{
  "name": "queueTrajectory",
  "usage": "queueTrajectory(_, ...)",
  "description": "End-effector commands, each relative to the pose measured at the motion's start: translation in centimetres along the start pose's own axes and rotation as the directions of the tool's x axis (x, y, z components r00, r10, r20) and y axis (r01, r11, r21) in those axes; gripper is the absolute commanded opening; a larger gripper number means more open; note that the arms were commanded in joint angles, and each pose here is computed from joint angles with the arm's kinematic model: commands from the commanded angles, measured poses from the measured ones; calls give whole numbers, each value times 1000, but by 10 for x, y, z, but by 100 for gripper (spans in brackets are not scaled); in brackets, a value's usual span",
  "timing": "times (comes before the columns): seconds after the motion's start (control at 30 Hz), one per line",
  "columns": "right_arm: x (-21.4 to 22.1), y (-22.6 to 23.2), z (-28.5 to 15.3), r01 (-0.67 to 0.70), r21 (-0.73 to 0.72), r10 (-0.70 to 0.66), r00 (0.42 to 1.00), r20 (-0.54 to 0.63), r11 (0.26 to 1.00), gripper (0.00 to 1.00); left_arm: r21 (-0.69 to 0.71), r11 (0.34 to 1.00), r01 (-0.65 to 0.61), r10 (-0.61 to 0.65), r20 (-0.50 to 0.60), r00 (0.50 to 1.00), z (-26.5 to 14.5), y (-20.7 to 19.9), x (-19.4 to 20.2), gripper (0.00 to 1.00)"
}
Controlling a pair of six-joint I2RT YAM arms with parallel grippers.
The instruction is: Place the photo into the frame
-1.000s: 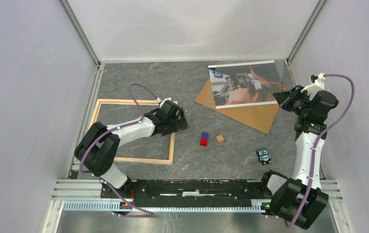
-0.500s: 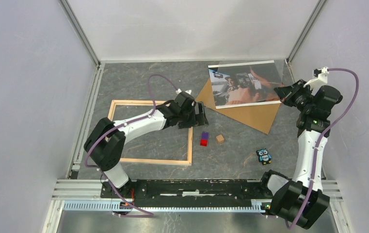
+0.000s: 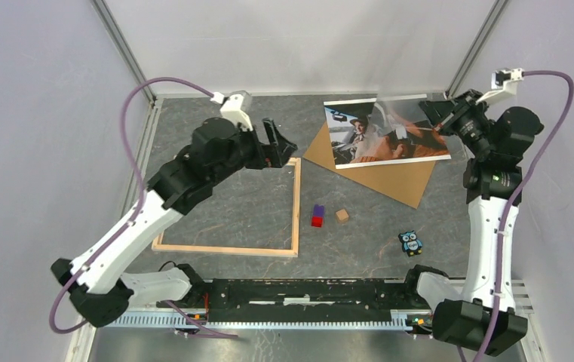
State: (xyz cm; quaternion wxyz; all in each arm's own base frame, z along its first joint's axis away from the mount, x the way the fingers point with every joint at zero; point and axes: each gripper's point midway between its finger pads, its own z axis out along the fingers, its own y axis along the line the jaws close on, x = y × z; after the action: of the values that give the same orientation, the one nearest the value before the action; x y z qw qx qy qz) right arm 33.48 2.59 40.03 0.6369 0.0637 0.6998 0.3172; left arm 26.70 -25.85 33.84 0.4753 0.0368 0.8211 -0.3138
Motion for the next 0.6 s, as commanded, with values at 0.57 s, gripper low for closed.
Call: queueTrajectory(0.57, 71, 265, 106, -354, -470, 340, 933, -118, 809, 0, 85, 994, -63, 35, 296, 955, -138, -11, -80, 100)
